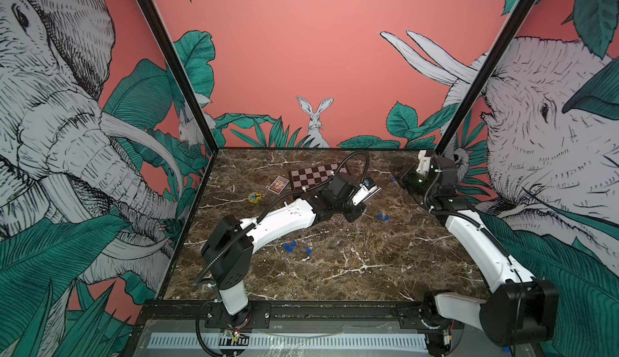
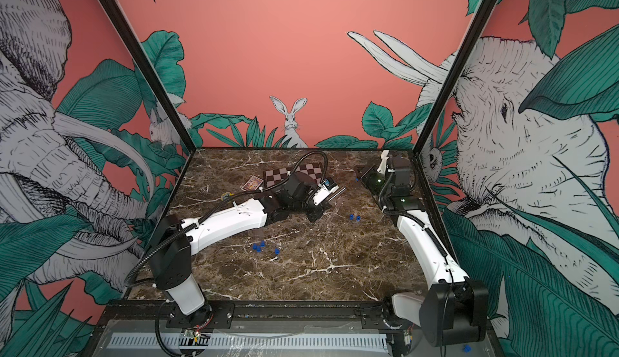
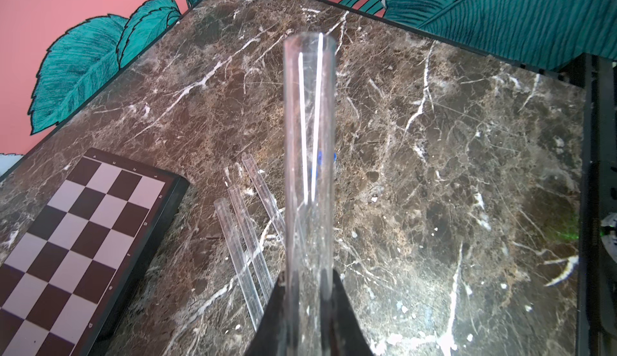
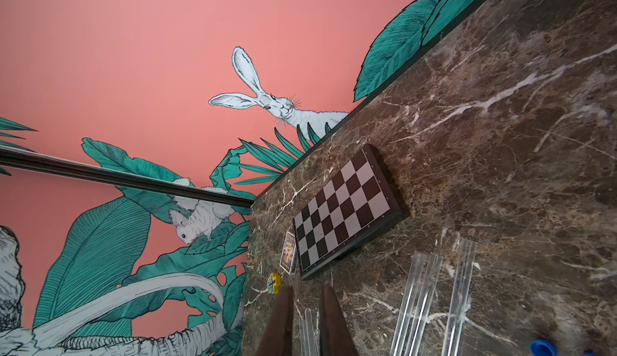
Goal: Remove stoppers from test tubes
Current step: Place the stopper at the center of the board.
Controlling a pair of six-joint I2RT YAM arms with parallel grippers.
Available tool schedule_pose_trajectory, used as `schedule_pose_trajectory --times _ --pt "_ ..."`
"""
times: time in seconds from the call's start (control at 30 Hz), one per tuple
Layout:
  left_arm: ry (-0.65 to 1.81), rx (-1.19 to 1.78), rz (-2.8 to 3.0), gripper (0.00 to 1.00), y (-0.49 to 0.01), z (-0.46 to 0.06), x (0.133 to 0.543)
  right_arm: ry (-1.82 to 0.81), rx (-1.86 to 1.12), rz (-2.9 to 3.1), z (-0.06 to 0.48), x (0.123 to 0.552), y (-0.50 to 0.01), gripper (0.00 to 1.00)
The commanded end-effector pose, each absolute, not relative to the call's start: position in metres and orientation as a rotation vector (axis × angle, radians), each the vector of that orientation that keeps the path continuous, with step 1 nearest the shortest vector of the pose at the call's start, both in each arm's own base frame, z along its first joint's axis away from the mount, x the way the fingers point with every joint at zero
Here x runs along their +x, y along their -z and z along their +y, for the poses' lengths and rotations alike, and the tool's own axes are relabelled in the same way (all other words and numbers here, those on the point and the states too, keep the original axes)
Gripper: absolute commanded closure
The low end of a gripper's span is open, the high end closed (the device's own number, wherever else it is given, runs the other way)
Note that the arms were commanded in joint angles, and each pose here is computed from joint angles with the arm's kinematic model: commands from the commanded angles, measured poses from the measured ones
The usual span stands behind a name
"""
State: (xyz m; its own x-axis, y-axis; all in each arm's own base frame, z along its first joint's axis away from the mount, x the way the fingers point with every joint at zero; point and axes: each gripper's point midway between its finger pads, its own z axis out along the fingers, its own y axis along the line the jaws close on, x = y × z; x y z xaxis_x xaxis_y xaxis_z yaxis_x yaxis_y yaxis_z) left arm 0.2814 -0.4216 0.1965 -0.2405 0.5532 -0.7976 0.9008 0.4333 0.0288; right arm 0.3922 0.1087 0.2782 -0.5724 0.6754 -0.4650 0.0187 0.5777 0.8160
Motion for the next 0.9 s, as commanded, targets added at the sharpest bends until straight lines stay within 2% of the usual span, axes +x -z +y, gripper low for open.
schedule_pose_trajectory --times 0.0,0.47,0.7,0.87 --pt "0.566 1.174 1.942 1.00 -0.211 -0.407 0.285 -0.896 0.547 2.016 0.096 0.388 -0.270 1.00" --pt "0.554 0.973 2.118 1.00 -0.187 -0.380 0.318 -0.545 0.404 2.181 0.093 0.377 -0.183 1.00" --pt "0.561 0.957 2.139 1.00 -0.186 -0.378 0.319 -0.474 0.293 2.120 0.112 0.389 -0.143 1.00" --pt "0.557 0.962 2.144 1.00 -0.187 -0.375 0.317 -0.392 0.304 2.047 0.106 0.393 -0.117 1.00"
